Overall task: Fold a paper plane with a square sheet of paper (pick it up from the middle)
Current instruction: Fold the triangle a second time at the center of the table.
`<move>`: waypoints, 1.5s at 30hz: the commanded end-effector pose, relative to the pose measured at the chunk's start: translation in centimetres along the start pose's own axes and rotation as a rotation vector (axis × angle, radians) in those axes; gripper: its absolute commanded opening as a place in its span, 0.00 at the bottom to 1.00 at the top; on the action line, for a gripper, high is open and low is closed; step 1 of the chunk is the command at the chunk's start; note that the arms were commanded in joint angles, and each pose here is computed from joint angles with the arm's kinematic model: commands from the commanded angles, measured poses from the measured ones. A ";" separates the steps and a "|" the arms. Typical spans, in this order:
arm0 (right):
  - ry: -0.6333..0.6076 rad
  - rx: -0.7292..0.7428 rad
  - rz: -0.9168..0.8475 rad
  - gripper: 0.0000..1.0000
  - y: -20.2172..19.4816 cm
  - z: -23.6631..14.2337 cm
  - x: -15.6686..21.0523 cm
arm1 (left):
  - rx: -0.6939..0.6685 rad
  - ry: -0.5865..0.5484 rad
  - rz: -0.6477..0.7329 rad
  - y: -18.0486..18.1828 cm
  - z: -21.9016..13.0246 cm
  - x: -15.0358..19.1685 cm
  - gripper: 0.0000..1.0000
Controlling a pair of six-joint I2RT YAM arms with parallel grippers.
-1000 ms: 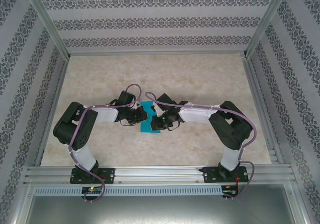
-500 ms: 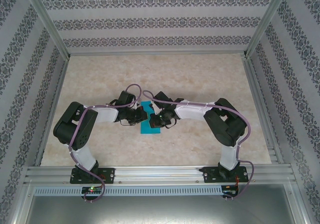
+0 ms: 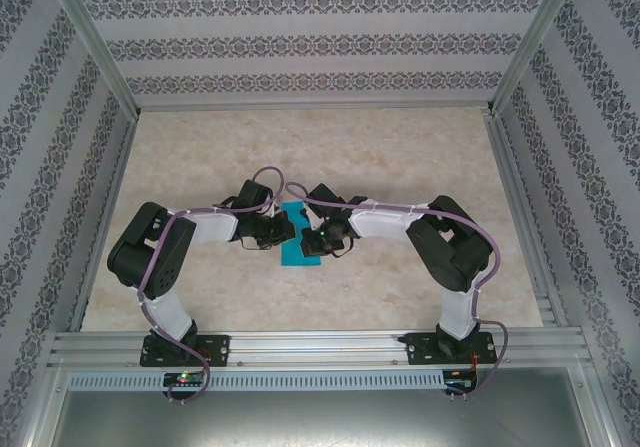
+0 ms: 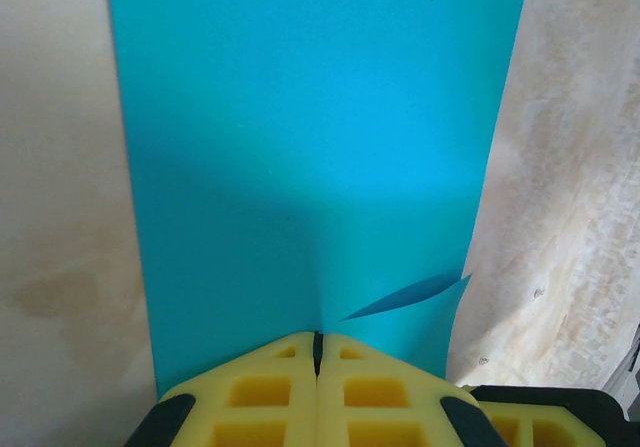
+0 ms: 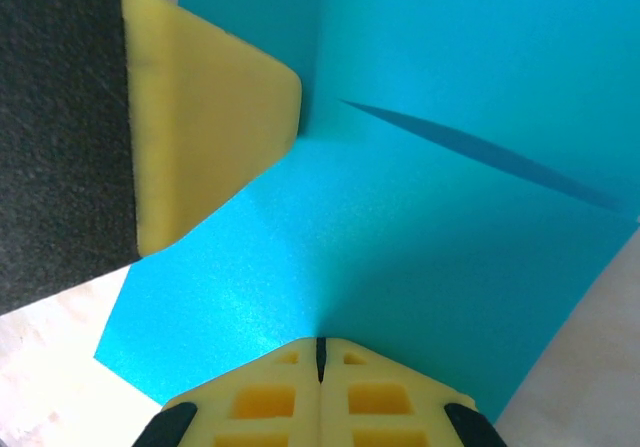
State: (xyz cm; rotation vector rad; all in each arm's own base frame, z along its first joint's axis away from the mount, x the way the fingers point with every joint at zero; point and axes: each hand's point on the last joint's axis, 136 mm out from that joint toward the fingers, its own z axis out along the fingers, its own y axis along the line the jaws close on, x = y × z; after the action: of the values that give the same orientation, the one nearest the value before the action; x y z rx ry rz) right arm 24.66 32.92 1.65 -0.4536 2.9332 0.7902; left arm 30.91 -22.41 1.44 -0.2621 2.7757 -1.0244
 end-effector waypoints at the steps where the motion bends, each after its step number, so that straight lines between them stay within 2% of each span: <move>1: 0.073 0.077 0.000 0.00 -2.1 0.3 2.4 | -0.344 0.101 -0.124 9.1 0.6 4.6 0.00; 12: 0.097 0.050 0.010 0.00 -2.1 -0.7 4.4 | -0.316 0.104 -0.121 8.8 0.6 4.8 0.00; 35: 0.124 0.096 0.032 0.00 -3.8 -1.4 7.0 | -0.291 0.104 -0.117 8.4 0.8 4.7 0.00; 39: 0.068 0.094 0.004 0.00 -3.3 -2.3 5.9 | -0.287 0.105 -0.115 8.3 0.7 4.8 0.00; 45: -0.081 0.000 -0.060 0.00 -0.4 -3.8 2.5 | -0.265 0.104 -0.112 7.9 0.9 4.7 0.00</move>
State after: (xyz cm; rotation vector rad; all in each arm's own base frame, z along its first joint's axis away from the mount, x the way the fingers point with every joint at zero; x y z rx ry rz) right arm 21.37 29.11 2.95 -0.4734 2.9170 0.7553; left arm 30.85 -22.43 1.45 -0.2561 2.7653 -1.0344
